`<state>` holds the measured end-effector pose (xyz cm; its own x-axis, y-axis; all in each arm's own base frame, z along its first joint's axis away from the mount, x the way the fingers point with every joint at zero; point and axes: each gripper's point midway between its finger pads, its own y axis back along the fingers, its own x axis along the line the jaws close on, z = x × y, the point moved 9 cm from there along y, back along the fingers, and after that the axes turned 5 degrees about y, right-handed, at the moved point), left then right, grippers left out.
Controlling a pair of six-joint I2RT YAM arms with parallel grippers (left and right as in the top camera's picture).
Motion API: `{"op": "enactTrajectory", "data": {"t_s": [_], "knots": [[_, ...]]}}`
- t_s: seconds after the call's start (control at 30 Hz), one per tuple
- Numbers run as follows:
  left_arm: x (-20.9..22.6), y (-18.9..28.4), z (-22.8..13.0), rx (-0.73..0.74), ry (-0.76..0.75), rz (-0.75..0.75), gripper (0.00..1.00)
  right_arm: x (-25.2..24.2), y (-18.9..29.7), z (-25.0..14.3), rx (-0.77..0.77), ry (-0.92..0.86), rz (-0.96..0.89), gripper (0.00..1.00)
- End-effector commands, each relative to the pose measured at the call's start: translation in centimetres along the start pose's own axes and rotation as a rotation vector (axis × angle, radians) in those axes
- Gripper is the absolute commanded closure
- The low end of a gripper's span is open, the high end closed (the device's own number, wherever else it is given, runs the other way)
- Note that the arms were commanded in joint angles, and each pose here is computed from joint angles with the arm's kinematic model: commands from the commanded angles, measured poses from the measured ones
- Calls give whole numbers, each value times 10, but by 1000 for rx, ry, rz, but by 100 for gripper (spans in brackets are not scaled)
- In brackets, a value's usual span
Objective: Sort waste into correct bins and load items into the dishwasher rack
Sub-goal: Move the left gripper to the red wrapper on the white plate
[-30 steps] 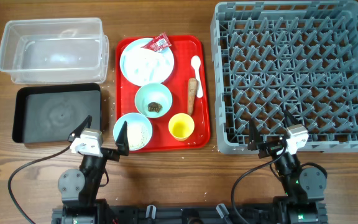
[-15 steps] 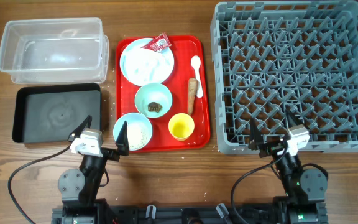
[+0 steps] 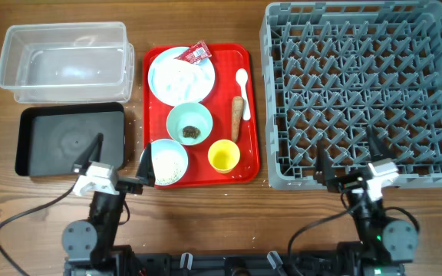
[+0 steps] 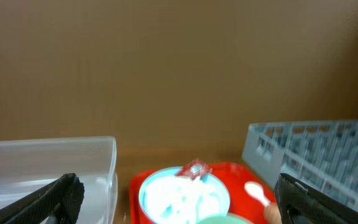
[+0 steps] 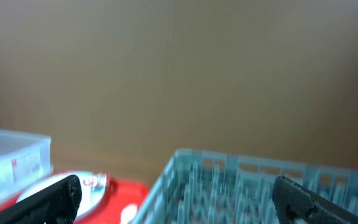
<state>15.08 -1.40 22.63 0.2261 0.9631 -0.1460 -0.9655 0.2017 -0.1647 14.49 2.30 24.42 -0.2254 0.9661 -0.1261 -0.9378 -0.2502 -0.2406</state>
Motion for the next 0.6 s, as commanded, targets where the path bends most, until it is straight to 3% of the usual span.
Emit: {"op": "enactTrajectory", "data": {"t_s": [0.0,0.23,0.37,0.43,0.57], "knots": [[-9,-11,42,1,27,-53,0,-4,-7,51,-71,66,16,0],[-12,-91,101,268,113,-145,0,-16,-59,100,131,60,70,0],[-5,-150,131,406,167,-142,0,-25,-91,114,336,8,94,0],[2,-194,143,549,218,-117,0,-29,-111,118,481,-27,112,0],[8,-261,135,756,286,-93,0,-30,-138,110,661,27,232,0]]}}
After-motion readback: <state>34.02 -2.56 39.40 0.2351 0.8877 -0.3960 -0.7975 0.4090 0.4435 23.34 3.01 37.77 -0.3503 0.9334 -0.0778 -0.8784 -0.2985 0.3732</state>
